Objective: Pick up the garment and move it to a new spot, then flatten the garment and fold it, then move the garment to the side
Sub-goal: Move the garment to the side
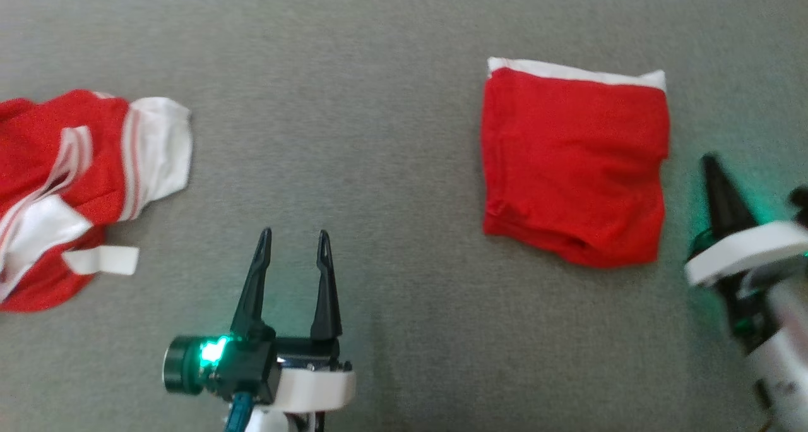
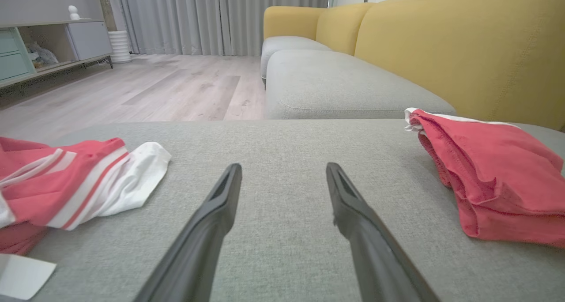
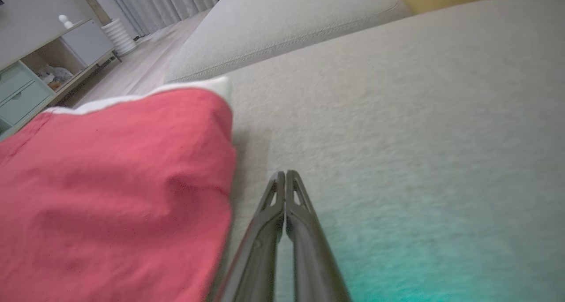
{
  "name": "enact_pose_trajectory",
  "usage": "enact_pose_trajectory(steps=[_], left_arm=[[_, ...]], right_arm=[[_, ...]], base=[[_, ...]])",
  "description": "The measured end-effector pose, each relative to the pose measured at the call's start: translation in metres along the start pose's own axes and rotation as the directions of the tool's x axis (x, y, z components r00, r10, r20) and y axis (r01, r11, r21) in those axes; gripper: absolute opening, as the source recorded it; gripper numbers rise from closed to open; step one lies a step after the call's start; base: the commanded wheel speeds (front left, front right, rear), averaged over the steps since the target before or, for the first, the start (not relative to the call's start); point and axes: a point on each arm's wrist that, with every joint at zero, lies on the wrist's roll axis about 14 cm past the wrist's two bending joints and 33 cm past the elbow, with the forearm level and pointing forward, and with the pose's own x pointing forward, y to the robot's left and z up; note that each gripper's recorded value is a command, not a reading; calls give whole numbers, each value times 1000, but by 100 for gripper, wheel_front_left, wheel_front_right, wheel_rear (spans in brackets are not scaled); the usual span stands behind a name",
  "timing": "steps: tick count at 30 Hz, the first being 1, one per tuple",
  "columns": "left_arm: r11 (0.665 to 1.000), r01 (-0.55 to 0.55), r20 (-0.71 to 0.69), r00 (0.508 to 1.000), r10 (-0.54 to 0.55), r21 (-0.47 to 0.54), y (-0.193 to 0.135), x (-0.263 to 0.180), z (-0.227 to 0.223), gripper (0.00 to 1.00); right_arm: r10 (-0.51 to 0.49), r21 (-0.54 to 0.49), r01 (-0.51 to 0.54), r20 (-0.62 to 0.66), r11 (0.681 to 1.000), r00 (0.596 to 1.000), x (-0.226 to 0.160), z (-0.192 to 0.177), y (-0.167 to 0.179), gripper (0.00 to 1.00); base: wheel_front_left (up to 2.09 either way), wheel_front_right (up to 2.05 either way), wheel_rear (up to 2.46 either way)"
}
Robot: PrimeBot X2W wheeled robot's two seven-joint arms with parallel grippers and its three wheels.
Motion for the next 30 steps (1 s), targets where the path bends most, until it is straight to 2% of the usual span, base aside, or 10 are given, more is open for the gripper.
enact_pose_trajectory(steps=[5,11,12,13,21,26,27,28,29,30], left_arm=[[998,56,0,998,-56,16,-15,21,-6,100],[992,123,-5,992,-123,14,-34,42,-14,100],[992,128,-7,992,-128,14,-35,42,-14,100],[991,130,-7,991,-130,15,-36,40,-14,100],[994,107,22,994,-107,32,-28,28,0,100],[996,82,39,996,-83,40,-21,21,8,100],[996,78,38,996,-79,41,-20,19,8,100],[997,72,34,997,-73,41,-18,17,7,100],[997,67,31,997,-69,39,-17,15,6,100],[997,61,29,998,-62,37,-16,14,6,100]], right_arm=[[-52,-55,56,73,997,996,4,39,-41,0],[-12,-58,16,61,998,998,4,38,-38,0],[-5,-50,8,59,999,998,3,36,-35,14],[5,-42,-2,57,999,998,3,36,-32,100],[133,7,-133,-49,991,990,-5,-4,23,100],[135,55,-129,-125,990,983,-2,-29,36,100],[131,53,-125,-129,991,983,0,-30,37,80],[136,49,-131,-131,990,982,3,-30,40,42],[141,50,-135,-134,990,981,6,-29,43,42],[146,51,-140,-137,989,980,8,-29,46,0]], base=[[0,0,0],[0,0,0],[0,0,0],[0,0,0],[0,0,0],[0,0,0],[0,0,0],[0,0,0],[0,0,0],[0,0,0]])
